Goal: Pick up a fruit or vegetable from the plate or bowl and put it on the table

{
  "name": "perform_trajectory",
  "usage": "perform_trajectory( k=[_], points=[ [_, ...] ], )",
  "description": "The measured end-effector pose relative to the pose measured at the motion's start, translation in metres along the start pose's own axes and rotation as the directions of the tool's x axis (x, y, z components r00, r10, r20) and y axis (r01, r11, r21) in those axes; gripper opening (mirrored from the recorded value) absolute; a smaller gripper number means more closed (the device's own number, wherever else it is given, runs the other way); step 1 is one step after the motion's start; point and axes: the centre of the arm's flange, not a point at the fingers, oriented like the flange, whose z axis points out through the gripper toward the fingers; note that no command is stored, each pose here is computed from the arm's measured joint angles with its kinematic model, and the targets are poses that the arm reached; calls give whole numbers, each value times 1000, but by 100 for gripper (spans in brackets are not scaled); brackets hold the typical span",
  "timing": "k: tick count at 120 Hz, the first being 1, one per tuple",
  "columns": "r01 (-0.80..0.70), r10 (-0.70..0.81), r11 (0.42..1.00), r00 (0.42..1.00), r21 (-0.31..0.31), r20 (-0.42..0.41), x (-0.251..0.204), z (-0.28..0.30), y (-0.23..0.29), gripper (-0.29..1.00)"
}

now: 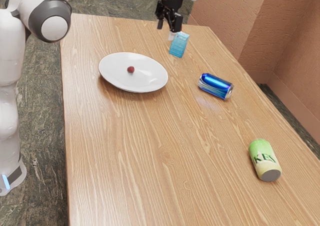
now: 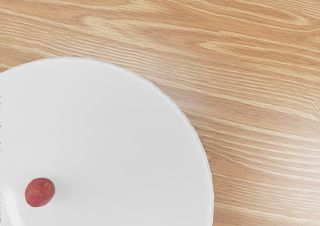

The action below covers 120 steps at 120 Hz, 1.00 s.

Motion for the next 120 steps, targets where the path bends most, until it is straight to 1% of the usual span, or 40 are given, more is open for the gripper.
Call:
perform_trajectory(
  k=[13,20,23,26,29,32,35,38,52,61,69,78,84,91,100,105,110,120],
  points=[
    [-6,6,1000,1000,6,-19,2,-2,-1,70],
    [-5,6,999,1000,35,-24,2,-4,-1,70],
    [-2,5,999,998,51,-59,-6,-23,-1,70],
    [4,4,998,992,64,-125,-23,-60,-2,70],
    [11,5,997,978,73,-209,-49,-107,-2,70],
    [18,4,997,964,79,-266,-71,-139,-2,70],
    [28,-2,996,956,84,-295,-87,-157,-4,70],
    [41,-12,995,952,88,-304,-95,-165,-8,70],
    [90,-68,992,969,84,-238,-82,-142,-25,70],
    [110,-96,990,983,83,-158,-55,-101,-32,70],
    [58,-51,995,994,77,-98,-27,-54,-8,70],
    [-10,13,999,997,44,-70,-13,-17,26,70],
    [-21,22,1000,998,8,-60,-23,-4,31,70],
    [-28,25,999,997,-45,-72,-62,1,29,70],
    [68,-74,994,995,-81,-70,-90,17,-25,70],
    [101,-107,991,992,-90,-62,-96,24,-42,70],
    [113,-117,990,992,-90,-44,-94,34,-46,70],
    [113,-113,992,994,-63,5,-84,56,-47,70]
  ],
)
